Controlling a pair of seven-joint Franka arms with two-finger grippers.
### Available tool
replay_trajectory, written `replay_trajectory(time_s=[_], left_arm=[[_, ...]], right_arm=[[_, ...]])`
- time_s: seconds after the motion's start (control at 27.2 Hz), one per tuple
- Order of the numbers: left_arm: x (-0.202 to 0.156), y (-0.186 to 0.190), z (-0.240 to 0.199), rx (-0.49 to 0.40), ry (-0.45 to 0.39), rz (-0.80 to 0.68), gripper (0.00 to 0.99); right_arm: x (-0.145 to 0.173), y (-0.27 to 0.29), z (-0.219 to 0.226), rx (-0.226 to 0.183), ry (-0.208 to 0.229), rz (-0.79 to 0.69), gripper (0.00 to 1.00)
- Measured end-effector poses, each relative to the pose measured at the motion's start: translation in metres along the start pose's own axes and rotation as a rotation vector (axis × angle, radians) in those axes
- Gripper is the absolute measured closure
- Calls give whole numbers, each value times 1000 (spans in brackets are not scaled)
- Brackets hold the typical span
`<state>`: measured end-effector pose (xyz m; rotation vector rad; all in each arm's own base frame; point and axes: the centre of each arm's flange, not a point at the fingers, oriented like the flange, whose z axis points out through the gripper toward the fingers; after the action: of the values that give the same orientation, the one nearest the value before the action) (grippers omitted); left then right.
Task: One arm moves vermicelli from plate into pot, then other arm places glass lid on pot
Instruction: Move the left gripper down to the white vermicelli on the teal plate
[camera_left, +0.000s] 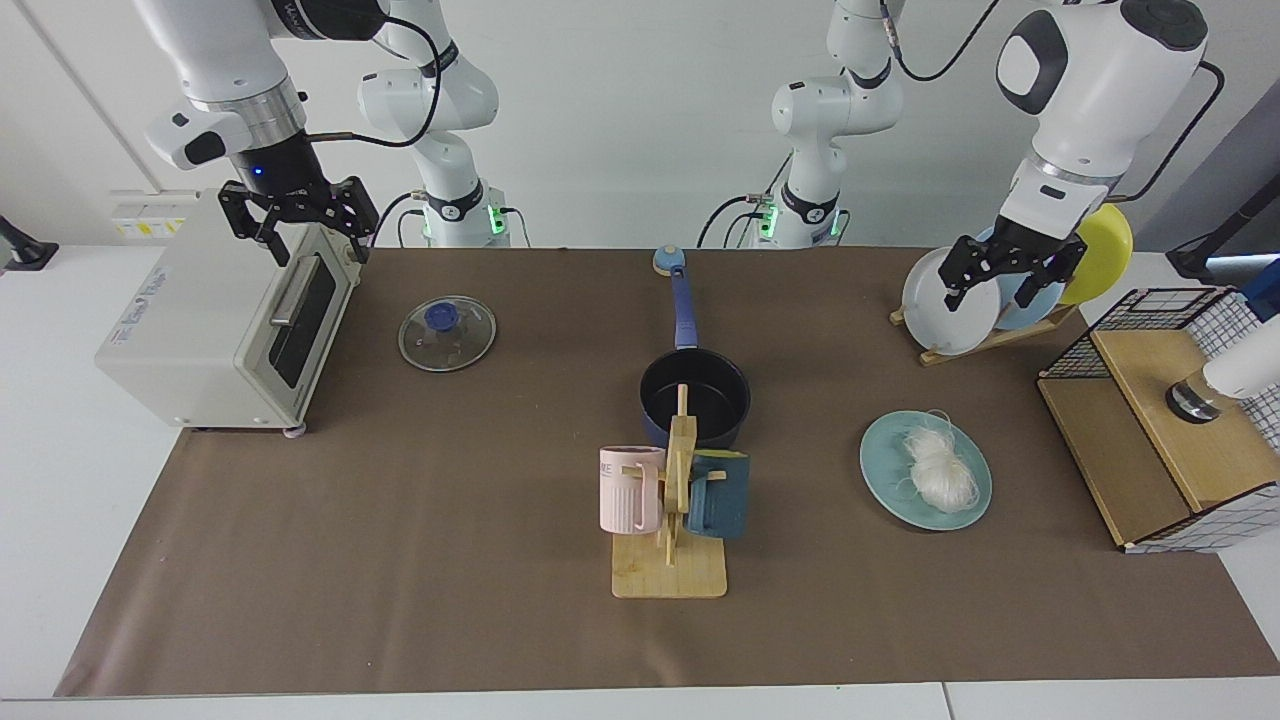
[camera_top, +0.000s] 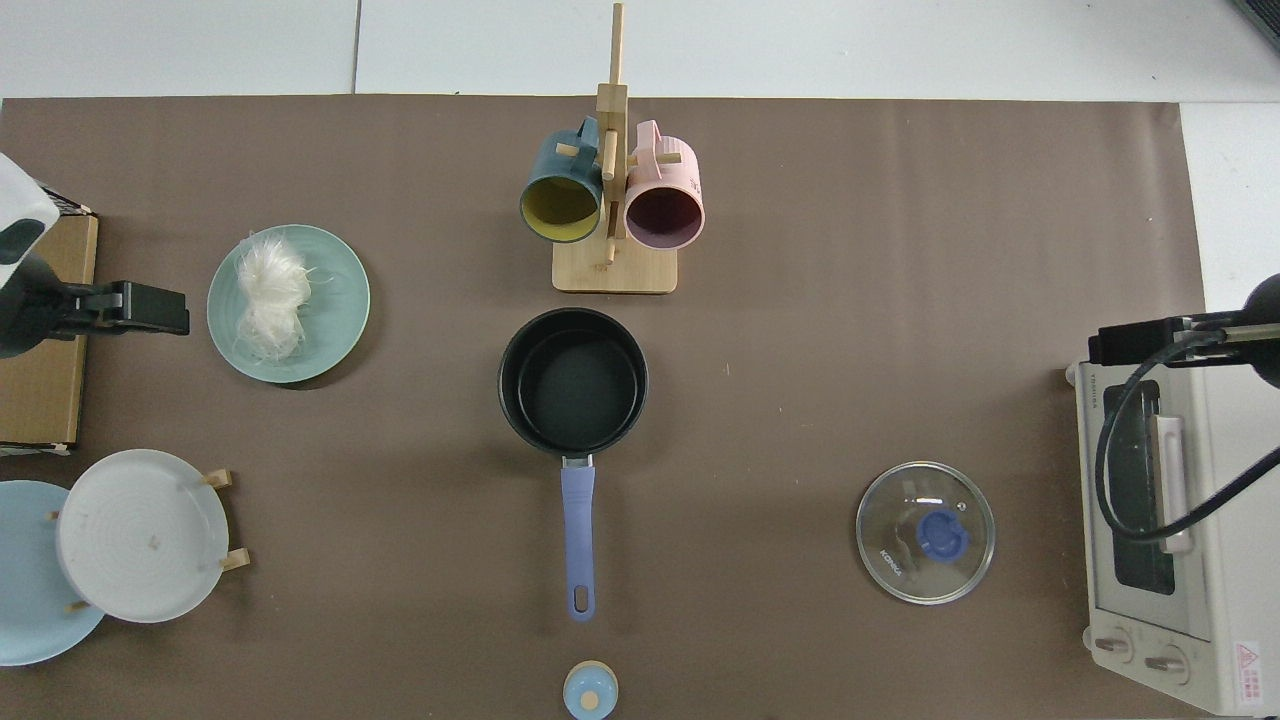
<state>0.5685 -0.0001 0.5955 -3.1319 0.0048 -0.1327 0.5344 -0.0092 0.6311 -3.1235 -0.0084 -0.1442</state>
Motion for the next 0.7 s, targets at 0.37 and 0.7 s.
replay_trajectory(time_s=[0.37,0.7], left_arm=[[0,0,0,0,0,0,0],[0,0,0,0,0,0,0]], right_arm=[[0,-4,3,4,-7,-7,0],[-10,-6,38,6,-106,-9,0]])
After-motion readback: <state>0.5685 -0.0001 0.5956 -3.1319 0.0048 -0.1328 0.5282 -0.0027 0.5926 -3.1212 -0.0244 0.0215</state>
